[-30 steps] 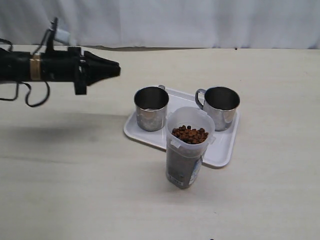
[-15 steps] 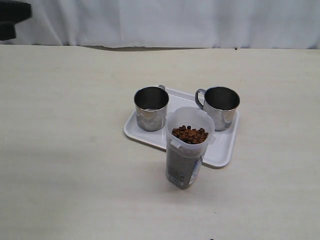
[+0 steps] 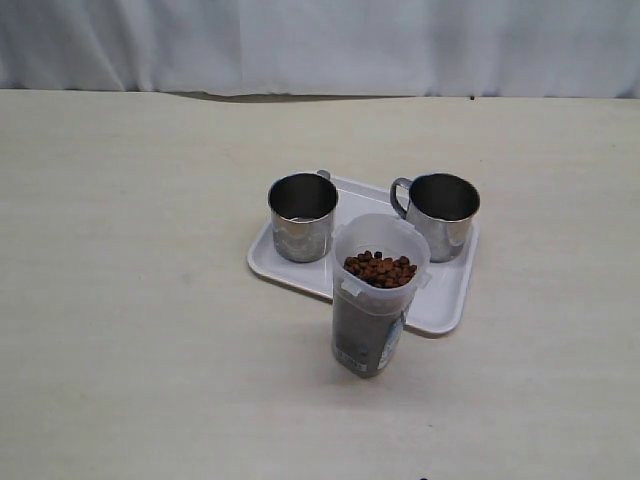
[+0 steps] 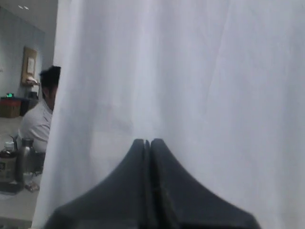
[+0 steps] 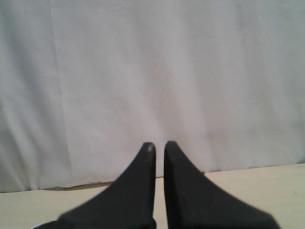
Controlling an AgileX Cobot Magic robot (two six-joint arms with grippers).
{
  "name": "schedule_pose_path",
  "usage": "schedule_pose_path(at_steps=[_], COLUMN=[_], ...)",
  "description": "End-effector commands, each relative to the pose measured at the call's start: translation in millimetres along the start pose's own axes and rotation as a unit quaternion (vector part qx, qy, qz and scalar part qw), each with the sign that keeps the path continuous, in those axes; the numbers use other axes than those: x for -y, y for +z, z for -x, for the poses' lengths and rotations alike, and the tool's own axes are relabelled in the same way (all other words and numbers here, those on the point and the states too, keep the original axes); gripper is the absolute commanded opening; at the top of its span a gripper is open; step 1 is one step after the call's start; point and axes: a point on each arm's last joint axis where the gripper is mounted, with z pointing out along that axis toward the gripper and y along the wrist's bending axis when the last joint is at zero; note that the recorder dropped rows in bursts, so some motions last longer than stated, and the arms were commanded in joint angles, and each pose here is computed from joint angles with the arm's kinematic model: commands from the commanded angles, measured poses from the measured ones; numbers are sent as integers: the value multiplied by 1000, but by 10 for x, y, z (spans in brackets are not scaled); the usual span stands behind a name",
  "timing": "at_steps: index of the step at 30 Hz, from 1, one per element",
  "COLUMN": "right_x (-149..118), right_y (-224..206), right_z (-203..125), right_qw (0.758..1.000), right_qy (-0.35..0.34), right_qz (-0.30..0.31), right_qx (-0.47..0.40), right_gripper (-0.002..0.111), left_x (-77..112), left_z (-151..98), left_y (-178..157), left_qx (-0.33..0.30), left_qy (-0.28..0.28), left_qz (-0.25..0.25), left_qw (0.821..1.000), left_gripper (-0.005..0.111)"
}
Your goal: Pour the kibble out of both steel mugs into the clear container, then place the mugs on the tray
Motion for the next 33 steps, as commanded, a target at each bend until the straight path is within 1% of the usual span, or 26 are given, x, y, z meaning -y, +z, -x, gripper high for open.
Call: schedule_pose_path(at_steps=[1, 4, 6, 14, 16, 18, 19, 25, 26, 27, 28, 29, 30, 31, 33], right_x=[6, 5, 5, 5, 5, 5, 5, 5, 5, 5, 5, 5, 5, 5, 5], right_y=[-4, -7, -7, -7, -7, -7, -7, -7, -7, -7, -7, -7, -7, -7, -7], right_z=[-10, -8, -8, -8, -8, -8, -8, -8, -8, -8, -8, -8, -8, -8, -8], right_qw=[1000, 1000, 1000, 1000, 1000, 1000, 1000, 1000, 1000, 1000, 1000, 1000, 1000, 1000, 1000], right_qy=[6, 5, 5, 5, 5, 5, 5, 5, 5, 5, 5, 5, 5, 5, 5], right_qz=[-3, -3, -3, -3, -3, -3, -3, -3, -3, -3, -3, -3, -3, -3, -3], right_qx=[1, 2, 2, 2, 2, 2, 2, 2, 2, 2, 2, 2, 2, 2, 2], right_gripper=[5, 5, 5, 5, 5, 5, 5, 5, 5, 5, 5, 5, 5, 5, 5], left_x=[-33, -19, -34, -120, -132, -189, -196, -203, -204, -213, -219, -232, -237, -227, -207], left_z=[-103, -181, -277, -786, -792, -822, -826, -830, -828, -830, -833, -858, -898, -947, -969], left_y=[-186, -181, -179, -211, -212, -221, -223, -224, -224, -226, -227, -234, -245, -259, -263], left_qx=[25, 19, 6, -68, -71, -86, -88, -90, -89, -88, -90, -106, -129, -159, -172], left_qy=[-38, -57, -67, -70, -70, -68, -67, -63, -65, -79, -73, -50, -36, -8, -4], left_qz=[13, -2, 1, 20, 27, 59, 63, 67, 68, 74, 77, 83, 85, 77, 65], left_qw=[999, 998, 998, 995, 995, 992, 992, 992, 992, 990, 990, 990, 987, 984, 983], left_gripper=[0, 0, 0, 0, 0, 0, 0, 0, 0, 0, 0, 0, 0, 0, 0])
